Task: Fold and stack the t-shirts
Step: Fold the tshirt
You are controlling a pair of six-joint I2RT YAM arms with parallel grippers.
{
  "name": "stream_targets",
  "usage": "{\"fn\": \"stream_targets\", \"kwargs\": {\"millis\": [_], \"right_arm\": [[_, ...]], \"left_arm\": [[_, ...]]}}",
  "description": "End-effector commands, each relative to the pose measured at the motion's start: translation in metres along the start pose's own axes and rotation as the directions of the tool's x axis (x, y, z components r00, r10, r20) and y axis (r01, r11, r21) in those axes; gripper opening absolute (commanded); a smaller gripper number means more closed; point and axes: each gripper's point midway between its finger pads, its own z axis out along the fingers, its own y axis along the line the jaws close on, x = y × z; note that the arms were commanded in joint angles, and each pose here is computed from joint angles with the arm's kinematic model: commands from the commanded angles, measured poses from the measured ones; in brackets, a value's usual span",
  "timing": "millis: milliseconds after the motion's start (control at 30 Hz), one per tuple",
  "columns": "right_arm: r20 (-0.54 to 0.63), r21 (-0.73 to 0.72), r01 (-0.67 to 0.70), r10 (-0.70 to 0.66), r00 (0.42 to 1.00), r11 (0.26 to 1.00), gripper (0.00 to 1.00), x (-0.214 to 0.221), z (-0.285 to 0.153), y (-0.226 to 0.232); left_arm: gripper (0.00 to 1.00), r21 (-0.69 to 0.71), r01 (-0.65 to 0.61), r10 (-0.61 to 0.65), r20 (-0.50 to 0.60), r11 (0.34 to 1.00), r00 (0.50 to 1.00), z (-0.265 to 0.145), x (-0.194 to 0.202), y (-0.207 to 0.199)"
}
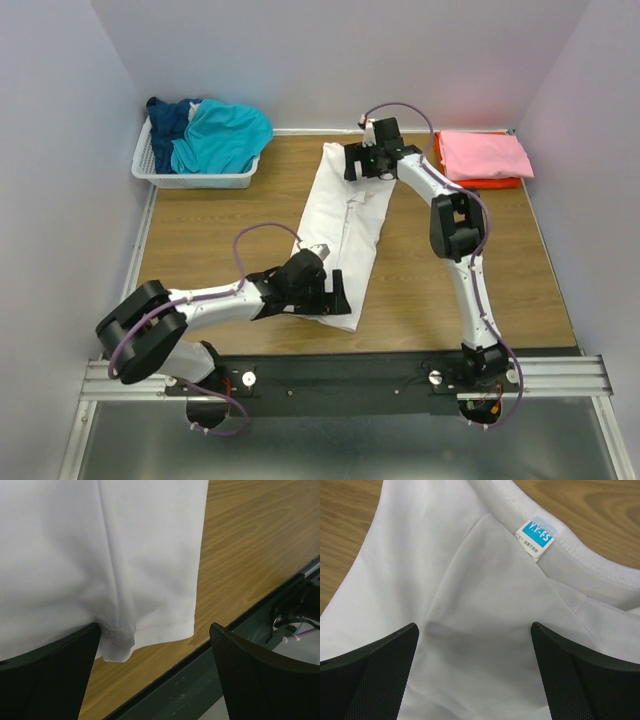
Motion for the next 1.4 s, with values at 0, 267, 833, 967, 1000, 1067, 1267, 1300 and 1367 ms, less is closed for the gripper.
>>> {"fn": "stream_targets", "kwargs": {"millis": [0, 267, 833, 967, 1000, 1067, 1267, 1300, 1367], "right_arm": [[-0.097, -0.144, 0.070, -0.085, 0.992, 0.987, 1.00, 0.036, 0.019, 0.016], [-0.064, -0.152, 0.108, -0.119, 0.991, 0.982, 1.00, 0.024, 0.023, 0.016], [0.248, 0.063, 0.112, -0.125, 0.961, 0.992, 1.00, -0.121, -0.145, 0.024], [0.227, 0.122, -0.098, 0.069, 0.971, 0.988, 1.00, -0.083, -0.193, 0.020], [0.202, 0.135, -0.139, 0.110, 0.973, 0.981, 1.00, -0.051, -0.209, 0.019], [0.142, 0.137, -0.248, 0.229, 0.963, 0.959, 1.00, 0.017, -0.208, 0.018], [0.149, -0.023, -0.377, 0.376, 0.915, 0.926, 1.00, 0.091, -0.261, 0.053], [0.131, -0.054, -0.377, 0.381, 0.915, 0.925, 1.00, 0.101, -0.266, 0.059], [0.113, -0.077, -0.391, 0.398, 0.910, 0.917, 1.00, 0.122, -0.275, 0.064]], "left_arm": [[0.98, 0.060, -0.083, 0.088, -0.076, 0.995, 0.993, 0.014, 0.009, -0.018], [0.98, 0.164, -0.201, 0.225, -0.147, 0.966, 0.963, 0.042, 0.013, -0.051], [0.98, 0.047, -0.323, 0.310, 0.172, 0.945, 0.935, -0.030, -0.058, -0.088], [0.99, -0.103, -0.197, 0.214, 0.205, 0.975, 0.955, -0.045, -0.051, -0.039], [0.98, -0.119, -0.148, 0.171, 0.215, 0.982, 0.961, -0.047, -0.048, -0.030], [0.98, -0.131, -0.067, 0.094, 0.211, 0.989, 0.973, -0.049, -0.031, -0.006], [0.98, -0.101, 0.070, -0.045, 0.229, 0.992, 0.972, -0.055, -0.005, 0.030], [0.97, -0.091, 0.077, -0.054, 0.233, 0.993, 0.971, -0.055, -0.004, 0.032], [0.91, -0.054, 0.084, -0.068, 0.243, 0.995, 0.968, -0.053, -0.004, 0.030]]}}
